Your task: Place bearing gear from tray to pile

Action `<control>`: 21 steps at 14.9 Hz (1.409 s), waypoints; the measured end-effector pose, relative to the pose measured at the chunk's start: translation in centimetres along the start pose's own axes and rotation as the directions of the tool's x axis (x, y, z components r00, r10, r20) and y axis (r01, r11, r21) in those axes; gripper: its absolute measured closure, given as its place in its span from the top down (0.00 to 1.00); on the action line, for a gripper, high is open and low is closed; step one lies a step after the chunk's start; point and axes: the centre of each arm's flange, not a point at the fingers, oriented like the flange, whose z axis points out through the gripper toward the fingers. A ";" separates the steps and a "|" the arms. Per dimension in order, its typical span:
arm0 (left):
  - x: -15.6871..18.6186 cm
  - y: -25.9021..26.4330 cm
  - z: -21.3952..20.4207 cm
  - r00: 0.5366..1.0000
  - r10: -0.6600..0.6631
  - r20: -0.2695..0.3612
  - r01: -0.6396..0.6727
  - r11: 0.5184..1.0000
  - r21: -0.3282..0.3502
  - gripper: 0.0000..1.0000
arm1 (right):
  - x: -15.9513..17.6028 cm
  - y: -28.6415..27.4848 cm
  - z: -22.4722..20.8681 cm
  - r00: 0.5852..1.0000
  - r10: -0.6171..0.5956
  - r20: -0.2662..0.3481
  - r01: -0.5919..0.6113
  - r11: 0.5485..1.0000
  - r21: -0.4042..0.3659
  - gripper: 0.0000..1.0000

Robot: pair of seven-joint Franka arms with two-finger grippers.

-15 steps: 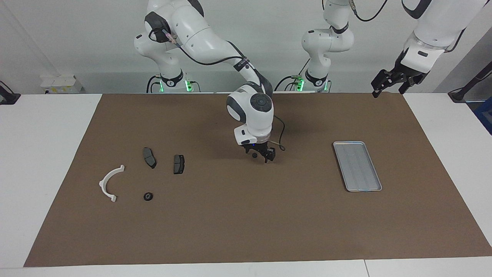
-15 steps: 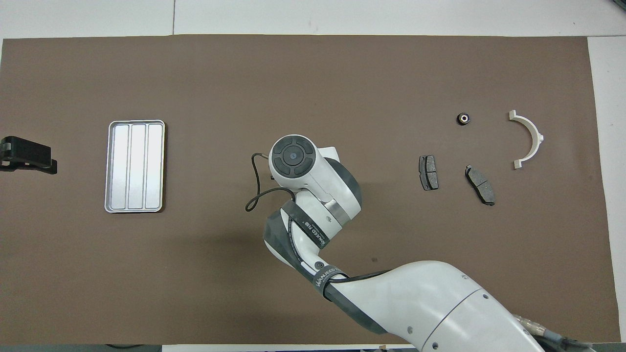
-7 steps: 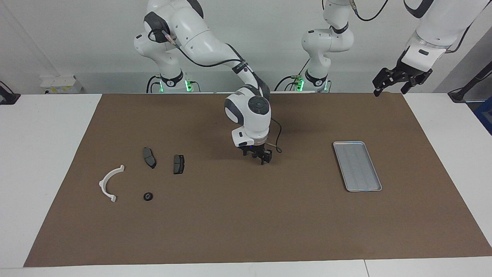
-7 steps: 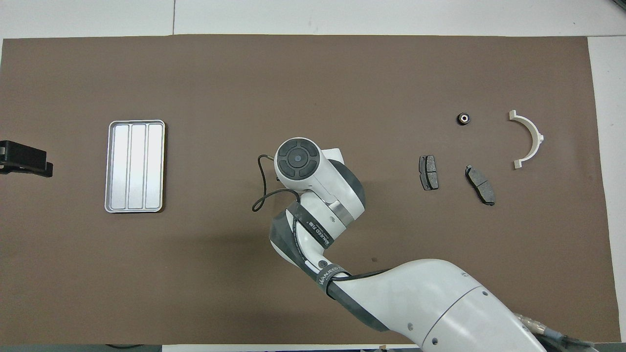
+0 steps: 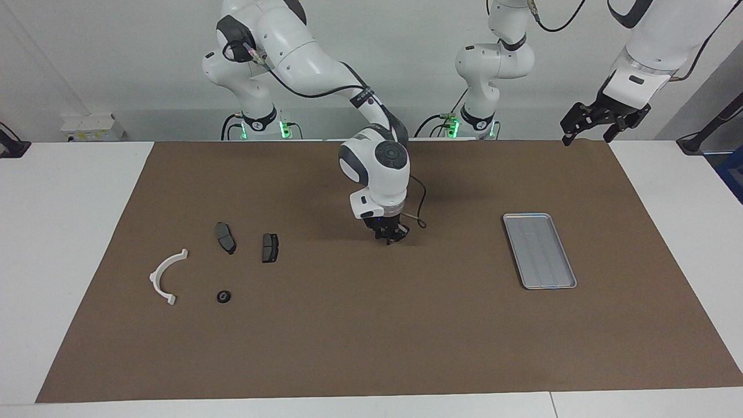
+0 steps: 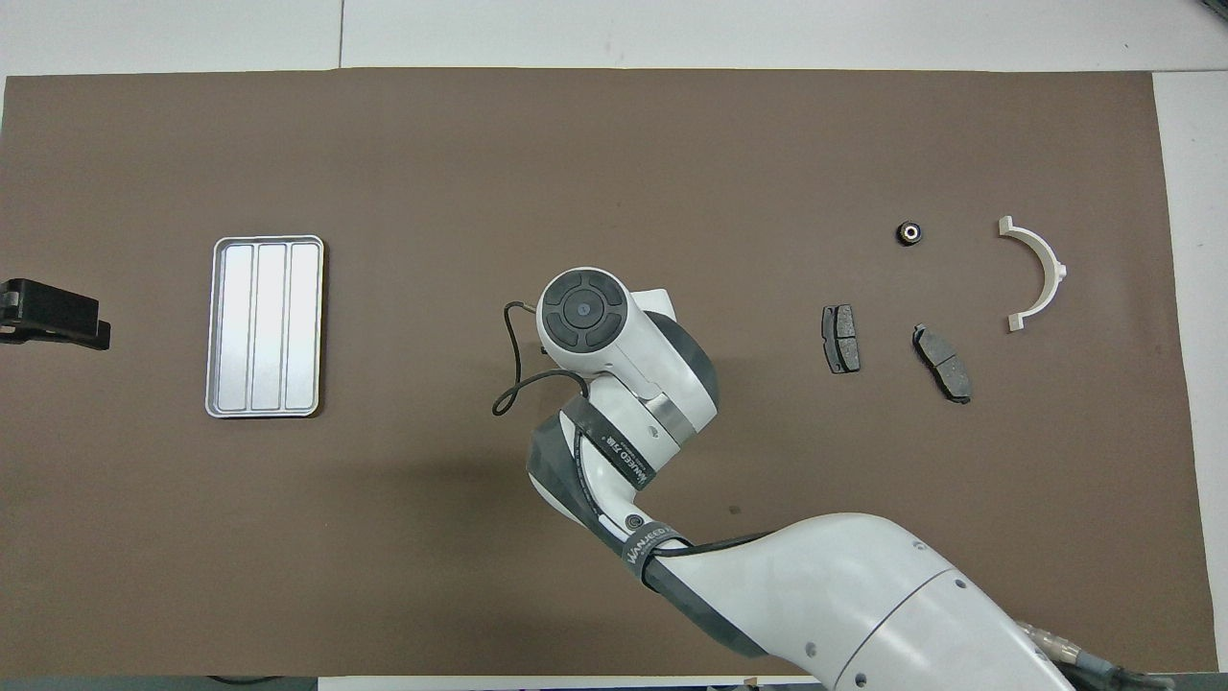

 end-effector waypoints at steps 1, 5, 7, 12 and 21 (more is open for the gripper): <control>0.0 0.2 0.0 1.000 0.004 -0.001 -0.004 1.000 0.000 1.00 | 0.0 0.0 0.0 1.000 0.000 0.000 0.000 1.000 0.000 0.20; 0.0 0.9 -0.1 1.000 0.016 -0.006 -0.016 1.000 0.001 1.00 | 0.3 0.2 -0.1 1.000 0.005 0.005 -0.005 1.000 -0.022 0.20; 0.0 1.1 -0.1 1.000 0.021 -0.006 -0.021 1.000 0.002 1.00 | 1.6 0.3 -1.9 1.000 0.007 0.014 -0.006 0.998 -0.063 0.20; 0.1 1.4 -0.1 1.000 0.026 -0.013 -0.026 1.000 0.002 1.00 | 10.0 3.3 -8.4 0.996 -0.086 0.030 0.088 0.992 -0.088 0.20; 0.4 2.6 0.2 0.998 0.048 -0.036 -0.048 0.999 0.003 1.00 | 30.3 19.5 -6.4 0.919 -0.394 0.003 0.394 0.919 -0.019 0.20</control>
